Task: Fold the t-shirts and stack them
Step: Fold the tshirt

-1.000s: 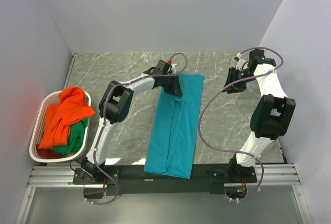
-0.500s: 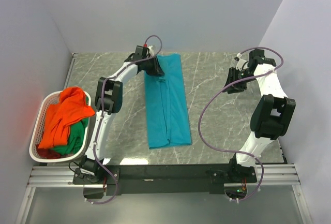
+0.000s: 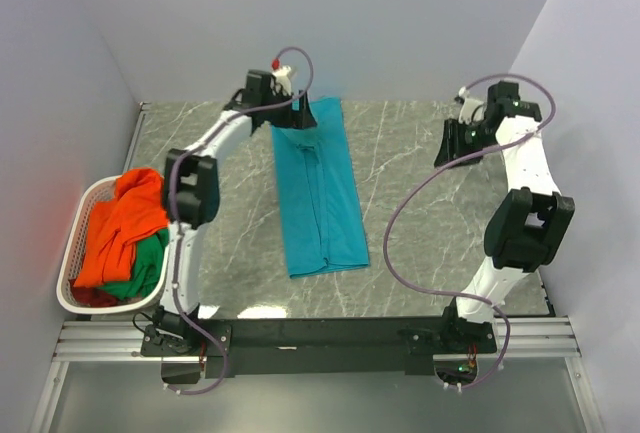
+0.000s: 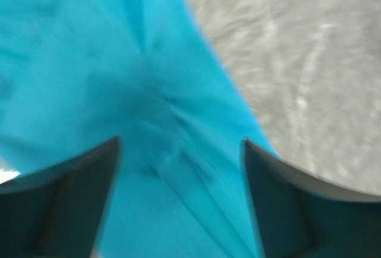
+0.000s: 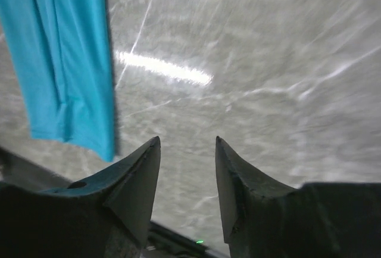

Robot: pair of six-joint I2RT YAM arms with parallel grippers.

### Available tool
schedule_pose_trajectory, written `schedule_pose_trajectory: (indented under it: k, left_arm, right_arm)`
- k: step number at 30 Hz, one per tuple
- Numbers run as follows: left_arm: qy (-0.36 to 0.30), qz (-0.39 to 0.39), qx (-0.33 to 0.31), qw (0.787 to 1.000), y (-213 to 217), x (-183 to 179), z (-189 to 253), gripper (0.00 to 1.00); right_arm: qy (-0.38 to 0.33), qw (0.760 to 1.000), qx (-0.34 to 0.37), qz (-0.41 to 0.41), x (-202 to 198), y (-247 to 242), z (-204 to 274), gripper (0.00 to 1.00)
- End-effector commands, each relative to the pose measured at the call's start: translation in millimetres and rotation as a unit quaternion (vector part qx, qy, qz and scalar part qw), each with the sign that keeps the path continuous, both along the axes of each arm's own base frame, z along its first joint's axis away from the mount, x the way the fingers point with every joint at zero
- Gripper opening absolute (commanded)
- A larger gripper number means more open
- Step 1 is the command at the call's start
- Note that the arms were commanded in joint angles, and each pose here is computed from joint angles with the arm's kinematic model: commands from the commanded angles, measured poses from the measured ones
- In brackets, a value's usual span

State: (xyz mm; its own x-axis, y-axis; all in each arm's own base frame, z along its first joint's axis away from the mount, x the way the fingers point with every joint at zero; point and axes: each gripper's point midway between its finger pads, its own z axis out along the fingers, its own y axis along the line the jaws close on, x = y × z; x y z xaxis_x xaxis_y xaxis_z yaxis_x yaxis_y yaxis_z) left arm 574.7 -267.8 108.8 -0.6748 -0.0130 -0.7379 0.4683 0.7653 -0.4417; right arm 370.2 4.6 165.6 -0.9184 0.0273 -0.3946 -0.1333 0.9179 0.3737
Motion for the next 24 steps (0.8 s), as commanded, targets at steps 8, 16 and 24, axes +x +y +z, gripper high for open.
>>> schedule_pose_trajectory:
  k: [8, 16, 24]
  left_arm:
    - [-0.275, -0.007, 0.007, 0.961, 57.8, -115.1, 254.9, 0.99]
    - [-0.237, -0.151, 0.050, 0.958, 67.0, -232.3, 218.0, 0.99]
    - [-0.315, -0.364, 0.115, 0.869, 49.4, -369.8, 93.1, 0.99]
  right_arm:
    - [-0.359, 0.910, -0.133, 0.160, 20.9, 22.1, 205.4, 0.87]
    - [-0.552, 0.747, -0.102, 0.357, -58.4, 120.9, 225.6, 1.00]
    - [-0.450, 0.682, -0.174, 0.550, -130.1, 169.2, 57.9, 0.98]
